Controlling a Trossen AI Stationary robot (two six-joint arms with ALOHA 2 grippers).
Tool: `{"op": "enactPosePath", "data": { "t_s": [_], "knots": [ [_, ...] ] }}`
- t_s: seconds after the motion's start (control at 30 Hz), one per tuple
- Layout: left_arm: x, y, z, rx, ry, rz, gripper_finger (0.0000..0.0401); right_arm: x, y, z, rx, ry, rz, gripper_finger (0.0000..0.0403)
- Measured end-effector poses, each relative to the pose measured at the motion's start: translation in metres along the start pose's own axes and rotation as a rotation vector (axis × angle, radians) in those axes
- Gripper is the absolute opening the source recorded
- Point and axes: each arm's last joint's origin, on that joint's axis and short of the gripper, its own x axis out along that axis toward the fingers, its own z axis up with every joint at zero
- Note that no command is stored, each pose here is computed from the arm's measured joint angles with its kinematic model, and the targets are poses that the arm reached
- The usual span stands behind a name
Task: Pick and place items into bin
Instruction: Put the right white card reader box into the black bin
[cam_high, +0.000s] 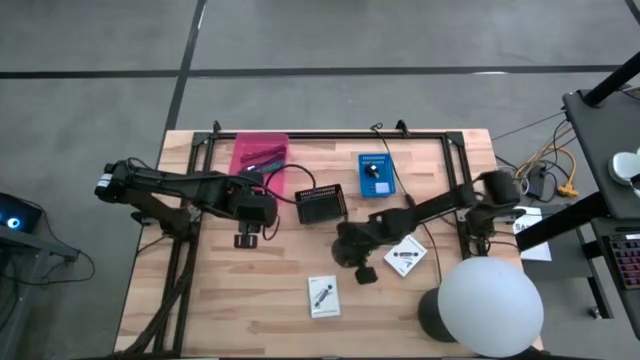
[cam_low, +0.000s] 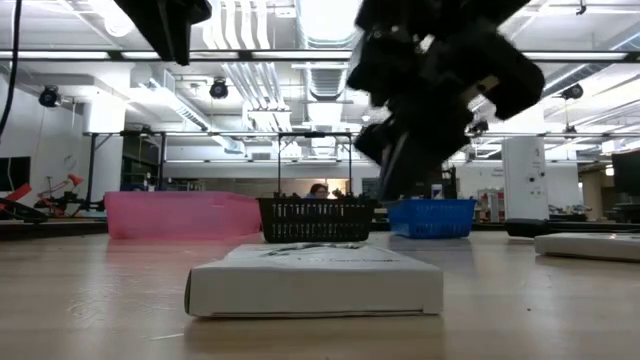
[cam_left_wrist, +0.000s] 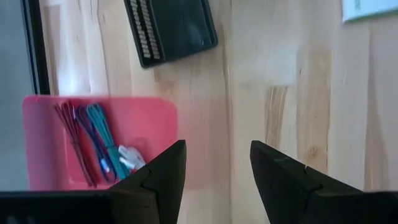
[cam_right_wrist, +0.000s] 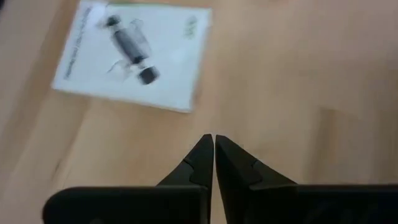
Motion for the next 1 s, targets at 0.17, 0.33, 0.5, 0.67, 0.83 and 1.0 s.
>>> {"op": "enactPosePath", "data": {
  "t_s": [0.17, 0.33, 0.5, 0.67, 0.83, 1.0],
  "knots": [
    [0.0, -0.001, 0.007, -0.056, -0.071, -0.011, 0.0164, -0.039, 0.002, -0.01, 0.05, -0.068, -0.097, 0.0008],
    [-0.001, -0.001, 0.015, -0.146, -0.143, -0.025, 0.0164, -0.08, 0.002, -0.028, 0.085, -0.194, -0.116, 0.0008],
    [-0.002, -0.002, 0.023, -0.321, -0.222, -0.054, 0.0164, -0.113, -0.009, -0.055, 0.142, -0.384, -0.161, 0.0008],
    [-0.004, -0.002, 0.03, -0.454, -0.293, -0.09, 0.0164, -0.141, -0.016, -0.077, 0.176, -0.503, -0.21, 0.0008],
    [-0.005, -0.002, 0.035, -0.489, -0.337, -0.107, 0.0164, -0.156, -0.01, -0.087, 0.043, -0.531, -0.22, 0.0018],
    [-0.006, -0.002, 0.037, -0.497, -0.36, -0.108, 0.0164, -0.159, -0.005, -0.099, -0.038, -0.337, -0.154, 0.0068]
  ]
}}
